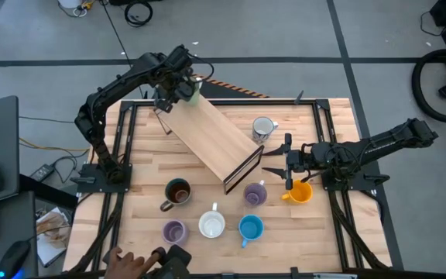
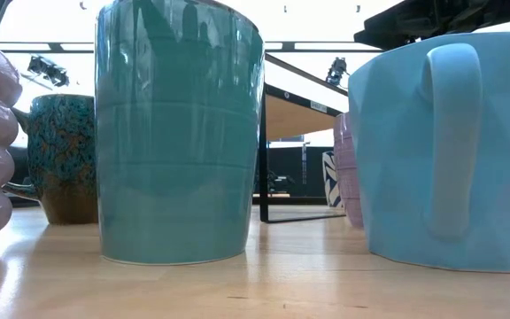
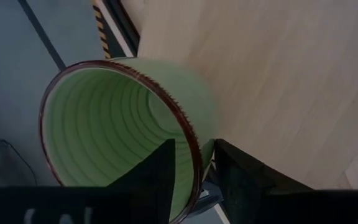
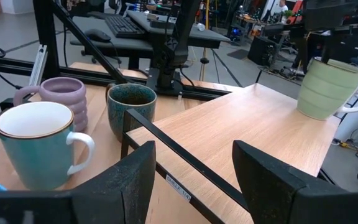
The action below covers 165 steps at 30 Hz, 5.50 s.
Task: Place coffee mugs
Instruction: Put the green patterned mug on the shelf, then put the blue patterned mug on the shelf
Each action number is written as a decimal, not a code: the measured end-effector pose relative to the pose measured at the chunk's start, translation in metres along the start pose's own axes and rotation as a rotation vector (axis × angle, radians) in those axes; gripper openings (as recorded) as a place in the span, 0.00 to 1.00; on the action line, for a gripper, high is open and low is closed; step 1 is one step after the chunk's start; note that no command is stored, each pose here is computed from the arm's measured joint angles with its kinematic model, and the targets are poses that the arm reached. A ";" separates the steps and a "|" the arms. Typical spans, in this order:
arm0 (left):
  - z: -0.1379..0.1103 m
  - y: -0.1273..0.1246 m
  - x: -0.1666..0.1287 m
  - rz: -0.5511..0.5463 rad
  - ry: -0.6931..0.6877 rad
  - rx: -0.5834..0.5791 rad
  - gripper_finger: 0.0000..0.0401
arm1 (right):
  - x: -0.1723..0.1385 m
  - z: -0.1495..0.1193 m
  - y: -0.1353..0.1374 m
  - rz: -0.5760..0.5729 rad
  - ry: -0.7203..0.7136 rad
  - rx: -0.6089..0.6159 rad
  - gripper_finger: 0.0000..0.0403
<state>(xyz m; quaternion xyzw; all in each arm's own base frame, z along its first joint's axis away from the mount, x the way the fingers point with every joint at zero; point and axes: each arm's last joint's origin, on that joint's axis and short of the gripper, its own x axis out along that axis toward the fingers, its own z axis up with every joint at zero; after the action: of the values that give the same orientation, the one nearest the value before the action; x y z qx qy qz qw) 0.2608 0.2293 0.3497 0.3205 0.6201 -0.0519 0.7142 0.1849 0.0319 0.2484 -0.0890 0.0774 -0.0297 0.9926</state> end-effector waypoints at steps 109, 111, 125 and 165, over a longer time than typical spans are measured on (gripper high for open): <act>0.130 -0.123 0.017 -0.110 -0.695 -0.322 0.43 | 0.008 0.074 0.006 -0.285 0.032 0.050 0.44; 0.126 -0.126 0.013 -0.071 -0.720 -0.308 0.43 | 0.009 0.083 -0.007 -0.283 0.076 0.072 0.43; 0.095 -0.141 -0.022 0.167 -0.950 -0.376 0.43 | 0.039 0.082 -0.080 -0.253 0.394 0.184 0.42; 0.061 -0.171 -0.082 0.256 -1.093 -0.554 0.43 | 0.080 -0.007 -0.150 0.074 1.226 -0.262 0.42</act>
<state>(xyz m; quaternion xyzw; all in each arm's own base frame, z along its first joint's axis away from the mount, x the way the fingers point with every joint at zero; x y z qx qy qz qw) 0.2134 0.0357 0.3595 0.1224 0.1125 0.0404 0.9853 0.2562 -0.1225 0.2569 -0.1738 0.6385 -0.0312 0.7491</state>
